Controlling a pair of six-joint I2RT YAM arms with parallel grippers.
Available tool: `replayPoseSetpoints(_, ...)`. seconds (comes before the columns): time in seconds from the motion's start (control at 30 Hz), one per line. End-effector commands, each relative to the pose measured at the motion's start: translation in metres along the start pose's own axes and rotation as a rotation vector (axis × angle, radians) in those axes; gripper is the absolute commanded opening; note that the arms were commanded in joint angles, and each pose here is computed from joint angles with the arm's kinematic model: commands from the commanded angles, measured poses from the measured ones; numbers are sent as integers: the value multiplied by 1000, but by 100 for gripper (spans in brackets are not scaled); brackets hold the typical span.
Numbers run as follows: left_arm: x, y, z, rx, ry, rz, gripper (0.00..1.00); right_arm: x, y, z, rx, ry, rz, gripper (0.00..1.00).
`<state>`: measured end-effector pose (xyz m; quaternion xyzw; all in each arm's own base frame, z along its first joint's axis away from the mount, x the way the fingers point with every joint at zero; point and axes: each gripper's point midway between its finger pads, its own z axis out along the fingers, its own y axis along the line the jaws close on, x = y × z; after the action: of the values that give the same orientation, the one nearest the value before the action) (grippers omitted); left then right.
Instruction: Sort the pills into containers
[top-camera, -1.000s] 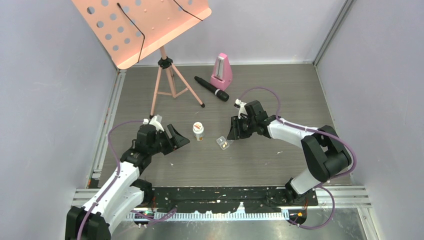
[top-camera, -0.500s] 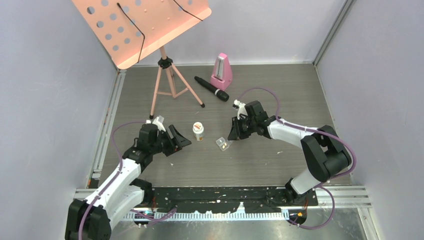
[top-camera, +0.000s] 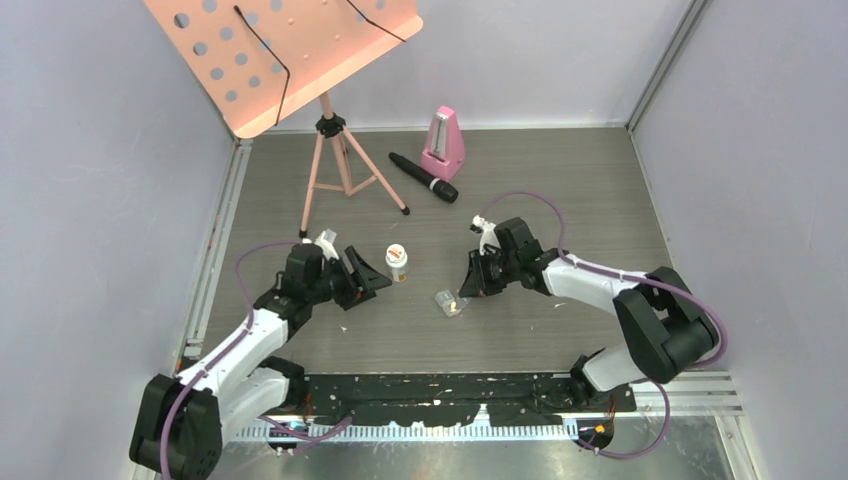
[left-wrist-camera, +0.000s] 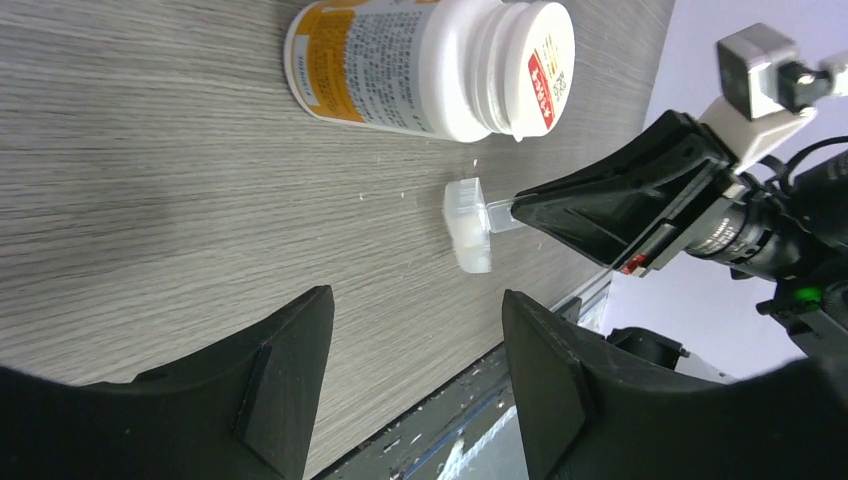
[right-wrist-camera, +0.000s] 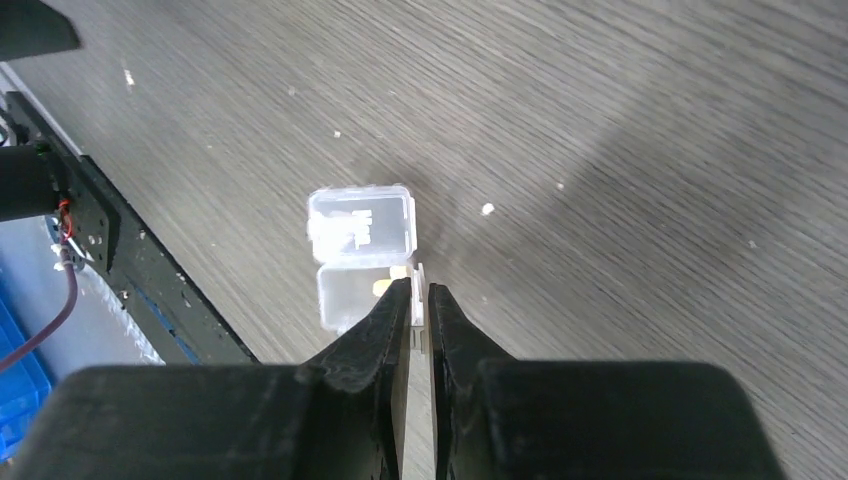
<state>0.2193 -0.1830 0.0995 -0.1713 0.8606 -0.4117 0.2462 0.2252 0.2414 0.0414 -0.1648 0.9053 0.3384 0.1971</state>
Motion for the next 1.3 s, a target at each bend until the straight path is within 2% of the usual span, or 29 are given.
replayPoseSetpoints(0.0,2,-20,6,78,4,17,64,-20,20,-14,-10,-98,-51,15)
replayPoseSetpoints(0.37,15,-19,24,58,46,-8,64,-18,24,-16,89,-101,-101,19)
replayPoseSetpoints(0.73,39,-27,46,39,142,-59,60,-19,38,-8,95,-97,-90,23)
replayPoseSetpoints(1.0,54,-31,66,46,137,-104,59,-15,30,-4,155,-108,-13,46)
replayPoseSetpoints(1.27,65,-31,82,27,115,-168,55,-20,31,-12,183,-129,40,54)
